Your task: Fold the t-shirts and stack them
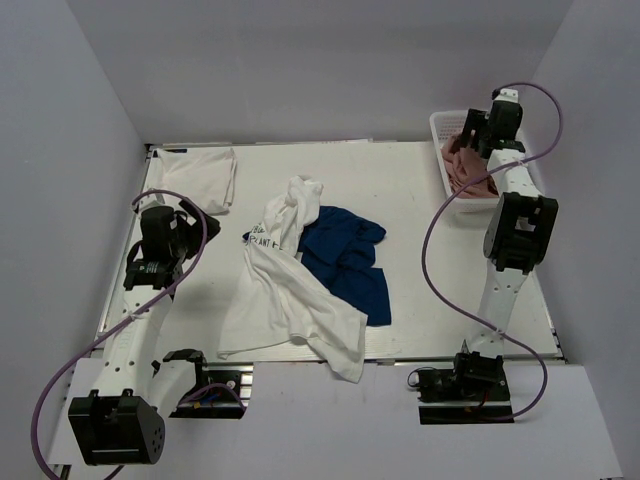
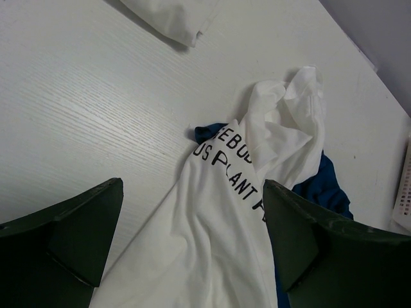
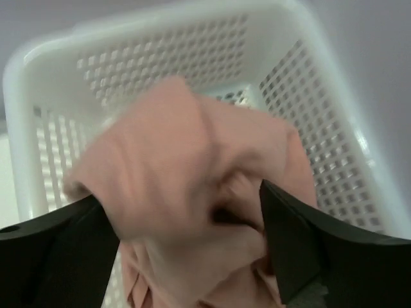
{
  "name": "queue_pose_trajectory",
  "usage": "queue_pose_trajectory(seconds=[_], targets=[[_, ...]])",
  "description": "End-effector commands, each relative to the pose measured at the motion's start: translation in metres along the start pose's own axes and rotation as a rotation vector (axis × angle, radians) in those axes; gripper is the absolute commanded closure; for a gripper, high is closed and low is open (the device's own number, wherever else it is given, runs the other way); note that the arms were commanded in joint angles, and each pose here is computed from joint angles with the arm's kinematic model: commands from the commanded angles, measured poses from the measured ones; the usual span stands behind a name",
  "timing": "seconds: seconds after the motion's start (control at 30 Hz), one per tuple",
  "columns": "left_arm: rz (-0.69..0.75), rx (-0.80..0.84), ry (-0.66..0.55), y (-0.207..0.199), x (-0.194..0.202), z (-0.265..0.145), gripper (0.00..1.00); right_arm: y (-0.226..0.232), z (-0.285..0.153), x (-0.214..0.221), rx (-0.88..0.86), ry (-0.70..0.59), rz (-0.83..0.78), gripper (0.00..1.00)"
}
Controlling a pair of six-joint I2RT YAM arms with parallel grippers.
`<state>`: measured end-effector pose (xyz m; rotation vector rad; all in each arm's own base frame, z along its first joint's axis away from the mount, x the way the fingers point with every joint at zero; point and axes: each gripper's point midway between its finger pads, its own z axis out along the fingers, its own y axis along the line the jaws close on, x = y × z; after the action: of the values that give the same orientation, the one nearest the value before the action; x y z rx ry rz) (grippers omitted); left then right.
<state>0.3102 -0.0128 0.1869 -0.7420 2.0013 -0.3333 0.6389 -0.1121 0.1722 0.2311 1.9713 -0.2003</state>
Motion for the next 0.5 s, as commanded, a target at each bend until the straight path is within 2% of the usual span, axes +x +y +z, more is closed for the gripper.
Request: queue_pose_trajectory(seconds=[0.0, 0.13, 0.17, 0.2, 0.23, 0.27, 0.33, 0.37, 0.43, 0.47], targets=[[0.008, 0.058, -0.030, -0.016, -0.014, -0.007, 0.01, 0.012, -0.034, -0.057, -0.095, -0.081, -0.002, 0.10], [0.009, 0.083, -0.010, -0.021, -0.012, -0.009, 0.01, 0.020, -0.087, -0.103, -0.149, -0.131, -0.004, 0.10], [0.009, 0.083, -0.010, -0.021, -0.012, -0.009, 0.01, 0.049, -0.101, -0.108, -0.252, -0.138, -0.050, 0.10], [0.009, 0.105, -0.014, -0.026, -0.014, -0.009, 0.01, 0.054, -0.129, -0.116, -0.272, -0.145, -0.148, 0.10], [0.009, 0.117, -0.015, -0.027, -0.012, -0.010, 0.01, 0.063, -0.139, -0.116, -0.287, -0.148, -0.181, 0.10], [0.010, 0.136, -0.014, -0.030, -0.013, -0.011, 0.01, 0.111, -0.148, -0.083, -0.357, -0.095, -0.258, 0.10], [0.002, 0.146, -0.003, -0.031, -0.009, -0.010, 0.01, 0.138, -0.185, -0.092, -0.423, -0.151, -0.306, 0.10], [0.001, 0.141, 0.004, -0.029, -0.006, -0.008, 0.01, 0.173, -0.204, -0.084, -0.494, -0.160, -0.329, 0.10], [0.001, 0.135, 0.011, -0.027, -0.004, -0.009, 0.01, 0.236, -0.248, -0.044, -0.646, -0.153, -0.367, 0.10], [0.001, 0.129, 0.018, -0.027, -0.004, -0.010, 0.01, 0.249, -0.251, -0.002, -0.689, -0.098, -0.392, 0.10]])
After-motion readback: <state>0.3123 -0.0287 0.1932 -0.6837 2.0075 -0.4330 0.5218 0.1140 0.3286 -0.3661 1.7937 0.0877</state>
